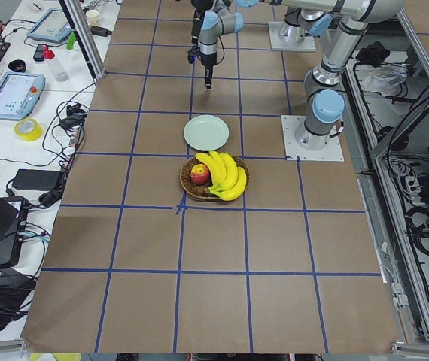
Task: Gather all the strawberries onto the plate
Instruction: 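Carry the strawberry toward the plate and release it beside the plate, then move right gripper over the strawberry pair while left gripper reaches the released strawberry, then grasp the strawberry with left gripper while right gripper grasps one of the pair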
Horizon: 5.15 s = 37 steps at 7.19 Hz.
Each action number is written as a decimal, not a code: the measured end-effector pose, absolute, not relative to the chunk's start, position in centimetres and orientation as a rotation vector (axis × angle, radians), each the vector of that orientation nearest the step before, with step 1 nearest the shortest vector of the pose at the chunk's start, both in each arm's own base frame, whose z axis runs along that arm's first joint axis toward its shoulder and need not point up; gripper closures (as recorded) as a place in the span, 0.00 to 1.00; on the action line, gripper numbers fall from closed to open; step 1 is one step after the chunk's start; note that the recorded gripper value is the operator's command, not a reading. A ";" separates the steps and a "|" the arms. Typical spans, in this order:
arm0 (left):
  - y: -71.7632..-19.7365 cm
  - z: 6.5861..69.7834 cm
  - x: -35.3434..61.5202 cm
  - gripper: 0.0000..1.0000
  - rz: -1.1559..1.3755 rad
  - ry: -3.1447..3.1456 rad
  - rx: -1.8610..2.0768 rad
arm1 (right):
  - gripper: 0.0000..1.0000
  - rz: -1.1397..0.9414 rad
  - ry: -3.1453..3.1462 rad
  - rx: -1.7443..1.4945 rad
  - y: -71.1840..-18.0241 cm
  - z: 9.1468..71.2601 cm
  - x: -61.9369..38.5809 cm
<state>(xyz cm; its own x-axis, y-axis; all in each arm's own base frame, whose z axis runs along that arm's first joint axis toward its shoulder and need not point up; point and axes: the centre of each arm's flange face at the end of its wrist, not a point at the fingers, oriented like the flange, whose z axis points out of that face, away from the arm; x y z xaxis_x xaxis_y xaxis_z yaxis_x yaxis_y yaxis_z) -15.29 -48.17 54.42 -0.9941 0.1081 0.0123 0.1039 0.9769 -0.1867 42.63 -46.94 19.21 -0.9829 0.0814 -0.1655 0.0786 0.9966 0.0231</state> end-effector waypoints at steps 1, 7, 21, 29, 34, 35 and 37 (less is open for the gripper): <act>-48.2 54.4 -15.3 0.00 0.291 -3.101 -0.166 | 0.00 0.024 2.972 0.121 -46.9 19.3 42.6; -48.5 54.0 -14.8 0.00 0.308 -3.100 -0.151 | 0.00 -0.061 3.170 0.008 -51.2 27.3 28.4; -51.1 29.3 -24.7 0.00 0.001 -2.844 1.138 | 0.17 0.126 3.221 -0.052 -48.3 18.1 6.2; -47.4 18.3 -27.5 0.14 -0.011 -2.953 1.283 | 0.43 0.131 3.230 -0.076 -48.9 18.0 4.1; -47.4 17.2 -27.9 0.51 -0.067 -2.966 1.195 | 1.00 0.144 3.227 -0.074 -48.8 17.7 3.8; -47.3 17.3 -27.9 0.56 -0.066 -2.974 1.171 | 1.00 0.137 3.229 -0.066 -48.9 17.9 3.8; -47.1 17.3 -27.9 0.79 -0.070 -2.986 1.141 | 1.00 0.107 3.219 -0.022 -49.5 19.1 4.9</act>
<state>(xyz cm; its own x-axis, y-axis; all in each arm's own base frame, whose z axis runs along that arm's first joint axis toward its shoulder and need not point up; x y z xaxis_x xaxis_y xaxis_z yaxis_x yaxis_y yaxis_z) -27.88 -47.12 17.28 -0.7439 -0.6648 -0.0678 -0.6673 0.7445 0.0208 4.95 -49.54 19.15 -0.9967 -0.0166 0.0791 -0.0113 0.9977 0.0671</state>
